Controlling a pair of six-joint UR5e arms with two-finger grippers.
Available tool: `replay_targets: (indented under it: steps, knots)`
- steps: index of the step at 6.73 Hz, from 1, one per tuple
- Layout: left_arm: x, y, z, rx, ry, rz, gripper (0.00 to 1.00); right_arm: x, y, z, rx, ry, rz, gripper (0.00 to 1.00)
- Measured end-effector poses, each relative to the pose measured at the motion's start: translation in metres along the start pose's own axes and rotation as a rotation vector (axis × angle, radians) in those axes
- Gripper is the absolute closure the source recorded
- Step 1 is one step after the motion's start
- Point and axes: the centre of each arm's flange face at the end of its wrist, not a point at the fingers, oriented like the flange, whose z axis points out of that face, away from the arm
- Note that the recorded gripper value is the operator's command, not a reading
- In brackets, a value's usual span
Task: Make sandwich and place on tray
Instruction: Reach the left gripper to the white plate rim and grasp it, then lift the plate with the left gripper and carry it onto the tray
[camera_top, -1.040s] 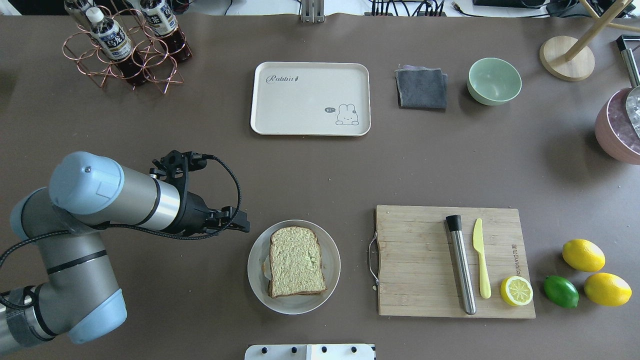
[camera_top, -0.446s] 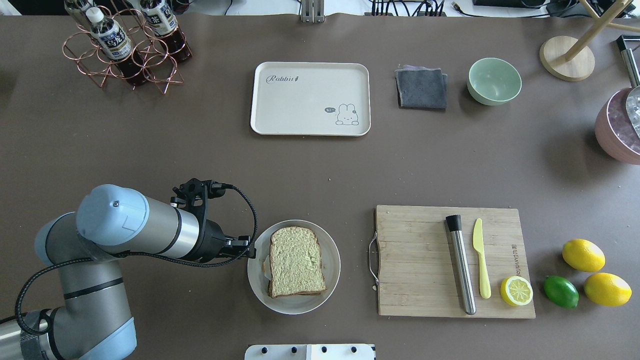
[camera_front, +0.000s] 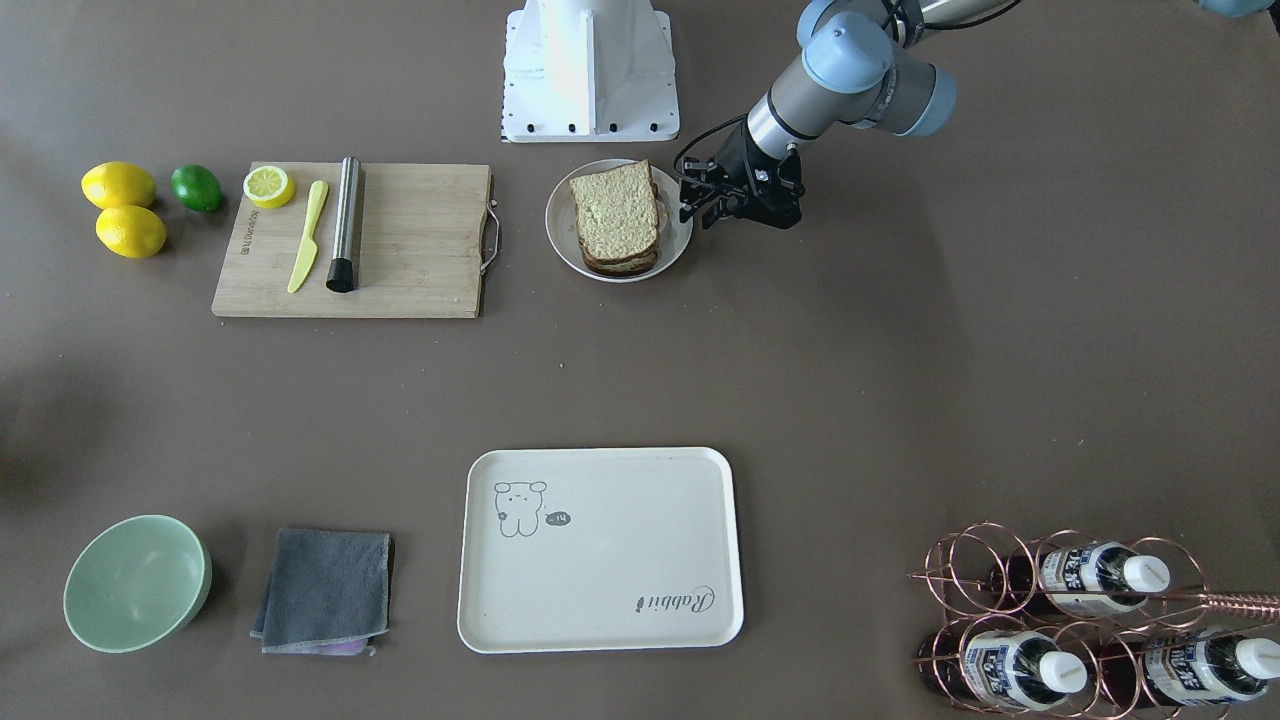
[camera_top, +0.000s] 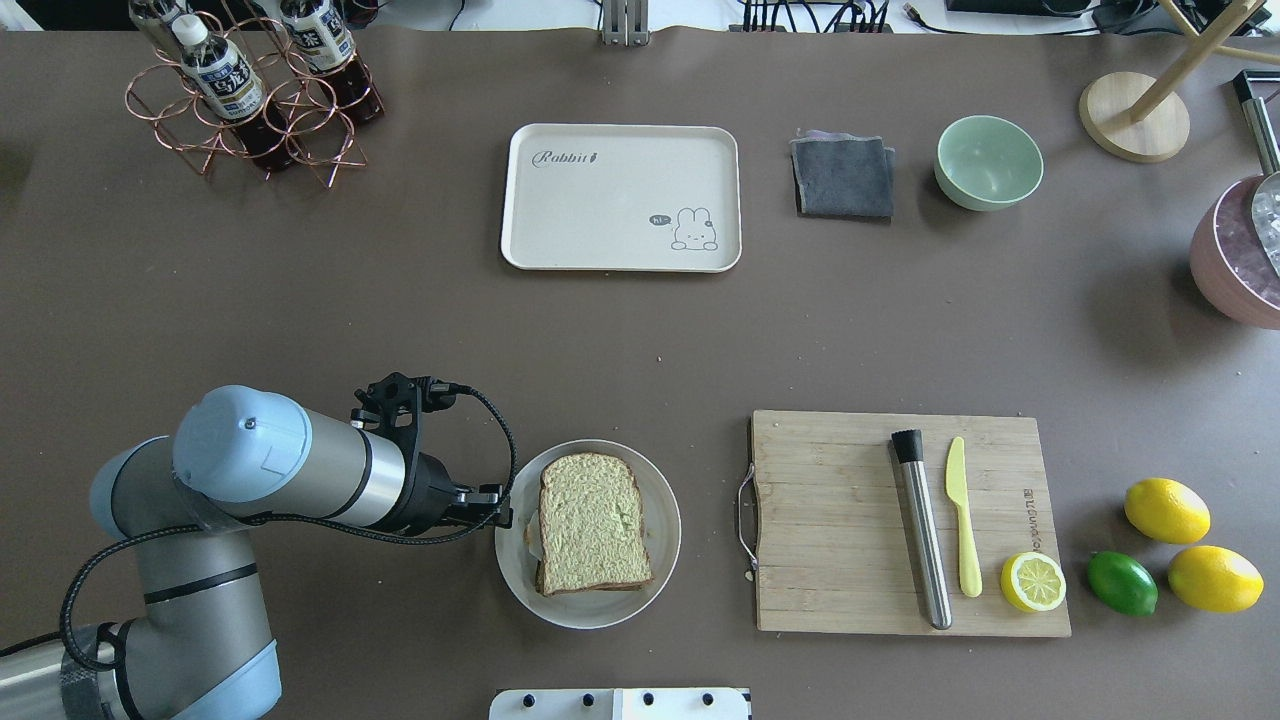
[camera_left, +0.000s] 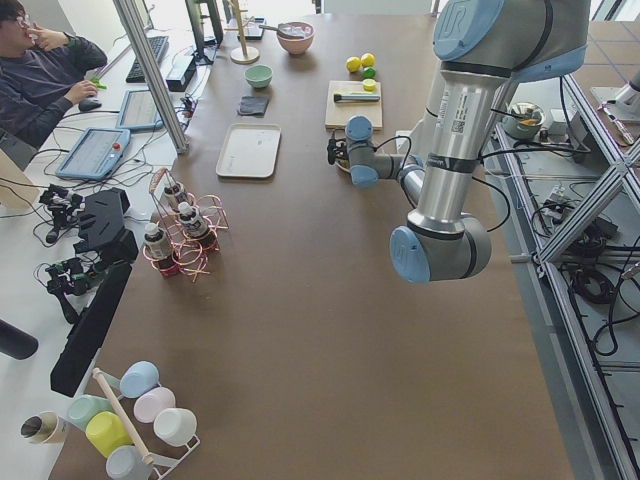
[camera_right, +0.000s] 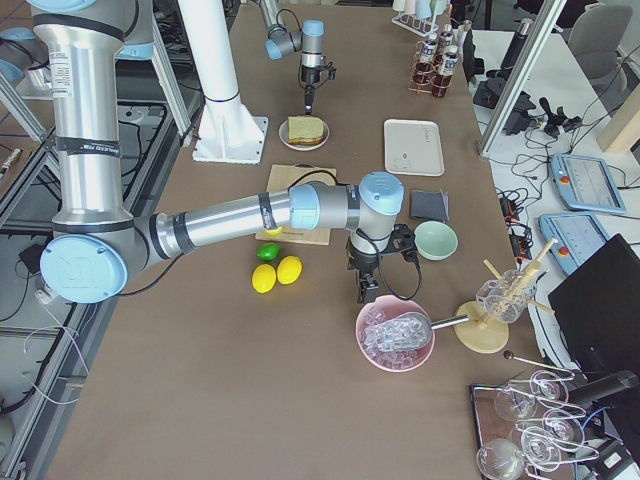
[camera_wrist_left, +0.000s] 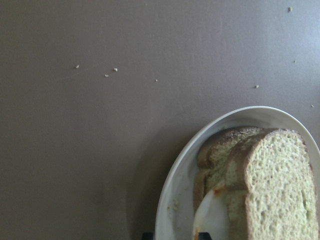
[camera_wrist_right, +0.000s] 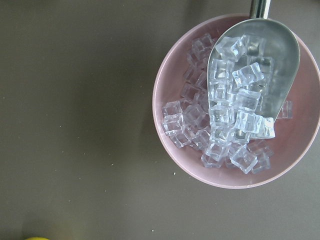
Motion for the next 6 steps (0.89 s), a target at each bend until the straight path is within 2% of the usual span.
replay_targets:
  steps: [1,2,3,6]
  knots:
    - [0.000,0.005,0.007,0.005,-0.003,0.006,0.71,0.000,0.000,0.000,0.001,0.000,0.000,0.00]
    - [0.002,0.012,0.012,0.008,-0.002,0.013,0.87,0.000,0.000,0.000,0.001,0.000,0.001,0.00]
    - [0.003,0.016,0.015,0.008,0.002,0.018,1.00,0.000,0.000,0.000,0.000,0.000,0.000,0.00]
    - [0.003,0.017,0.015,0.010,0.003,0.020,1.00,0.000,0.000,0.000,0.009,0.000,-0.006,0.00]
